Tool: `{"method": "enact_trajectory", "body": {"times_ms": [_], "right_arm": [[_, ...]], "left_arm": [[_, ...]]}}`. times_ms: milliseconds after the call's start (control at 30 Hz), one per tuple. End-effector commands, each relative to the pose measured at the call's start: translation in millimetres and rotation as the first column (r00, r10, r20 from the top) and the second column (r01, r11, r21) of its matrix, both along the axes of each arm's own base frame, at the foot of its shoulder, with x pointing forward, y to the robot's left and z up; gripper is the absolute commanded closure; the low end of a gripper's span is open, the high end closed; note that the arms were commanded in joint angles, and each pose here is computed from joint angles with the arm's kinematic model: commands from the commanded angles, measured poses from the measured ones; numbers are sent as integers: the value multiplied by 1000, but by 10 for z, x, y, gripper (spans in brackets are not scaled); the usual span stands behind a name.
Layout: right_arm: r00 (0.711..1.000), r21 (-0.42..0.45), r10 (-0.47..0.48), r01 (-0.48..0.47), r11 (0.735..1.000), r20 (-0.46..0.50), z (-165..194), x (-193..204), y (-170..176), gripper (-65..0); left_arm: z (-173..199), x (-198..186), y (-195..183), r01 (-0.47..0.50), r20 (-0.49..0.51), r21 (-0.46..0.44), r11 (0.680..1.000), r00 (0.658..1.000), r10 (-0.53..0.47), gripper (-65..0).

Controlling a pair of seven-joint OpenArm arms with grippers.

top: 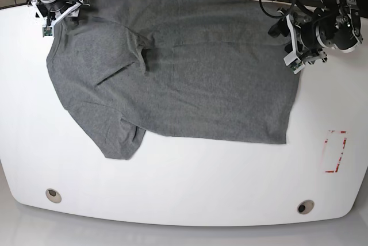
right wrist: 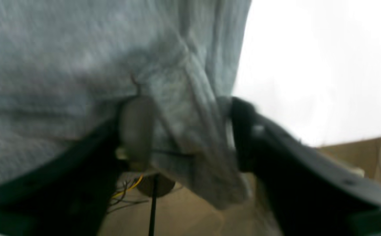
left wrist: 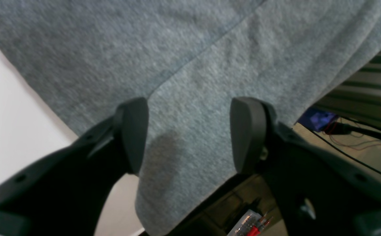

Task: Fold the T-shirt properly
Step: 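Grasp the shirt's collar-edge corners with both grippers and pull taut, then lift the shirt edge with both grippers and carry it toward the hem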

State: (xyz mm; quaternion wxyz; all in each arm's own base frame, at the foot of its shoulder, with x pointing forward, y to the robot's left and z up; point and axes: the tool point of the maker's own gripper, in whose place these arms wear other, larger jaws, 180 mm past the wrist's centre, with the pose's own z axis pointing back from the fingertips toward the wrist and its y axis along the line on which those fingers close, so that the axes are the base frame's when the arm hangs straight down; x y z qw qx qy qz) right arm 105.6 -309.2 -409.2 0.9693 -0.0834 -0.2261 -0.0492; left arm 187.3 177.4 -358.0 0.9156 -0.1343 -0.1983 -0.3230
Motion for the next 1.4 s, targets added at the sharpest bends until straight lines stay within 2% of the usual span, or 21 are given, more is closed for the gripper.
{"method": "enact_trajectory", "body": {"times_ms": [0,67,333,533,767,900,1200,1367], "right_arm": [[1000,-38,13,-12,999,21,114,46,-75,-434],[999,-71,29,-26,997,38,216,106,-134,-455],[989,-164,83,-62,984,122,576,402,-261,-461],[972,-193,96,-55,980,213,776,763,-327,-466],[949,-137,157,-123,983,274,732,1359,-209,-461],[944,-77,139,-122,990,298,647,1637,-201,-461],[934,59,70,-97,994,350,594,2286,-346,-461],[915,111,68,-121,986,397,587,2615,-352,-461]], "left_arm": [[83,69,29,11,32,7,1000,999,-11,-374],[108,107,46,12,43,13,1000,999,-13,-374],[174,216,58,10,75,16,1000,997,-11,-374],[303,412,62,7,133,16,1000,991,-9,-374],[568,769,24,0,244,3,1000,970,-1,-374],[711,975,8,-21,306,7,1000,952,17,-374],[932,1440,163,-157,391,56,986,912,123,-376],[957,1673,251,-221,409,67,973,896,175,-376]]}}
